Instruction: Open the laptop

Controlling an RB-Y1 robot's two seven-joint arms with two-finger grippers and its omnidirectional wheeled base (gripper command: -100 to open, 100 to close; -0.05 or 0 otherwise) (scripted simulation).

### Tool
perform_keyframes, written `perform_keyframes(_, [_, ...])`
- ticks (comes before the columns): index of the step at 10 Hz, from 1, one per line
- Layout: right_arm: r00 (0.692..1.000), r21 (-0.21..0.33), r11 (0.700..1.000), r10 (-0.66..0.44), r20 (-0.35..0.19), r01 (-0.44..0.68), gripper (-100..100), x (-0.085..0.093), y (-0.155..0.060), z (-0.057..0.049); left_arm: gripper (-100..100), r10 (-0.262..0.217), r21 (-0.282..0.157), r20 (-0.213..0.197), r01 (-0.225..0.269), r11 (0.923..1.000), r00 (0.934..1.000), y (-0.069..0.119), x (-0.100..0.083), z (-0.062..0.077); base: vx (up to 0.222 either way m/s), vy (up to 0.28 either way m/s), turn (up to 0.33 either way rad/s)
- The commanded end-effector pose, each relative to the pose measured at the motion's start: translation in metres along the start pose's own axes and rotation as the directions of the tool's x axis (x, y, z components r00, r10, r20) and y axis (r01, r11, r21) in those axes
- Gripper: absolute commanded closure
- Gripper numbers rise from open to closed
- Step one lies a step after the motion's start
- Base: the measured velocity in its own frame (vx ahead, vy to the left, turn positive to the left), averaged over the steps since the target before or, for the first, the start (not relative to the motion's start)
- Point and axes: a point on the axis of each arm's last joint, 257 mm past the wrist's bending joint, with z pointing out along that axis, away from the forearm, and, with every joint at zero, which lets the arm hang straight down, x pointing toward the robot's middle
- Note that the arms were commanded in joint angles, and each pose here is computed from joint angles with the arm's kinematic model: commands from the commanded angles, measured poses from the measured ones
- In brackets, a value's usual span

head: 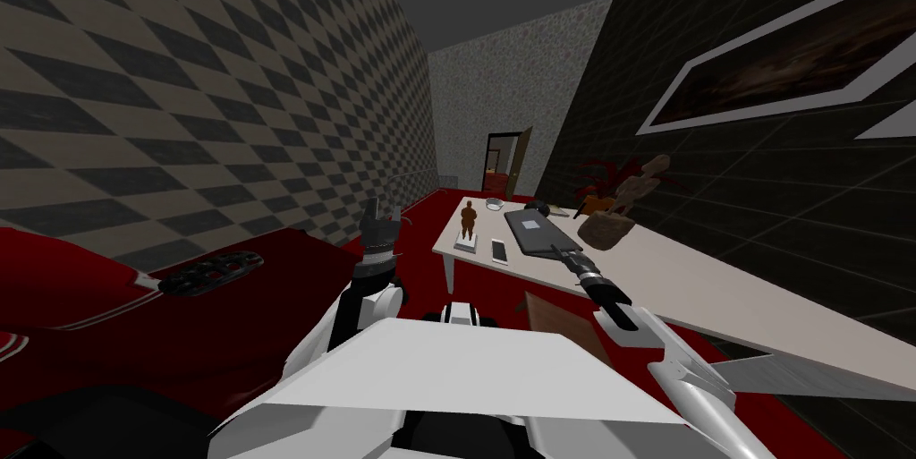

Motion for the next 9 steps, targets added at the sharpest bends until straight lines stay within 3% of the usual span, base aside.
perform_keyframes(1, [0.996, -0.009, 0.996, -0.094, 0.013, 0.094, -100, -0.005, 0.002, 0.004, 0, 0.000, 0.000, 0.000, 0.000, 1.0000, 1.0000, 0.000, 0.000, 0.000, -0.006, -0.004, -0.008])
perform_keyframes(5, [0.962, -0.021, 0.963, -0.269, 0.041, 0.270, -100, -0.017, 0.004, 0.011, 0, 0.000, 0.000, 0.000, 0.000, 1.0000, 1.0000, 0.000, 0.000, 0.000, -0.012, -0.014, -0.008])
perform_keyframes(9, [0.925, -0.024, 0.926, -0.375, 0.059, 0.377, -100, -0.024, 0.005, 0.015, 0, 0.000, 0.000, 0.000, 0.000, 1.0000, 1.0000, 0.000, 0.000, 0.000, -0.008, -0.010, -0.005])
